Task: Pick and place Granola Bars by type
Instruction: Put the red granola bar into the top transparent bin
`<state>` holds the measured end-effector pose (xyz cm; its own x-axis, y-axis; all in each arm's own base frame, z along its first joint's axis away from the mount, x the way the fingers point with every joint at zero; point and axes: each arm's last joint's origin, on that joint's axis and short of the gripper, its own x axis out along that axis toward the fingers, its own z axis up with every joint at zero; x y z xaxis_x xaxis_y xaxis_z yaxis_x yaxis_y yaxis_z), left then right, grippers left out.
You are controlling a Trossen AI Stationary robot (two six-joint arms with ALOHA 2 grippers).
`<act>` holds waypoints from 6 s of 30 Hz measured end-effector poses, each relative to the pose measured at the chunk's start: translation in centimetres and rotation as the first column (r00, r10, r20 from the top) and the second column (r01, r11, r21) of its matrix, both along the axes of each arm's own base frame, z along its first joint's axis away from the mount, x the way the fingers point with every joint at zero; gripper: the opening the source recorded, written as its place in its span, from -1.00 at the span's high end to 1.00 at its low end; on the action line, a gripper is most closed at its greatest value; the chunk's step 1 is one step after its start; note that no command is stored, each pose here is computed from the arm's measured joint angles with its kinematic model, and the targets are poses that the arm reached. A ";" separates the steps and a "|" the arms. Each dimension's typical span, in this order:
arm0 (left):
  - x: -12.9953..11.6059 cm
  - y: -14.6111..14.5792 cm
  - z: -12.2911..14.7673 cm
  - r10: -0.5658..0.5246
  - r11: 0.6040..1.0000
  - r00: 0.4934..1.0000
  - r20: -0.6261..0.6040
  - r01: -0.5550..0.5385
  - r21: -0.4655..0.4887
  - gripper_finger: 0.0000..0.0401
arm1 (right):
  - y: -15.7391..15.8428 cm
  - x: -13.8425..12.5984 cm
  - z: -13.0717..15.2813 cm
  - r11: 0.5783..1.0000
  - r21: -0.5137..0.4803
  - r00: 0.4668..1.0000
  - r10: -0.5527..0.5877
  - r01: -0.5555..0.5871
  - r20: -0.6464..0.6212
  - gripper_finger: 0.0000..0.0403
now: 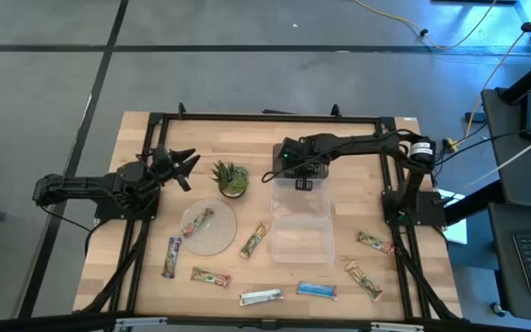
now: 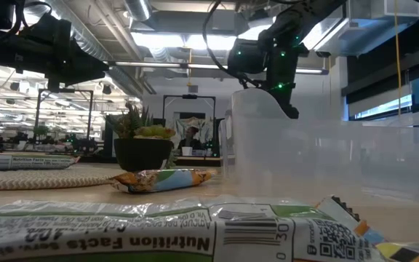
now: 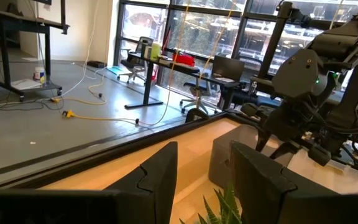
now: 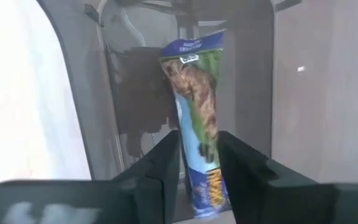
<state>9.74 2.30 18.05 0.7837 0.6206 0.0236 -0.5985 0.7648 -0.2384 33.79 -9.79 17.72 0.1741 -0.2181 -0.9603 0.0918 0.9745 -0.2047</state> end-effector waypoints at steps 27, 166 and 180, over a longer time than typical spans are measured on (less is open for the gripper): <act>0.0 0.0 0.0 0.003 1.000 1.000 -0.001 -0.003 0.002 0.31 | 6.1 -11.2 13.9 0.960 0.215 0.936 -0.233 0.178 0.264 0.03; 0.1 -0.2 0.0 -0.072 0.997 0.997 -0.002 0.072 0.003 0.31 | 11.4 -3.2 8.7 0.988 0.130 0.908 -0.127 0.082 0.398 0.47; 0.1 -0.2 0.0 -0.072 0.997 0.997 -0.002 0.072 0.003 0.31 | 10.3 0.2 0.3 0.996 0.081 0.991 -0.049 0.039 0.122 0.47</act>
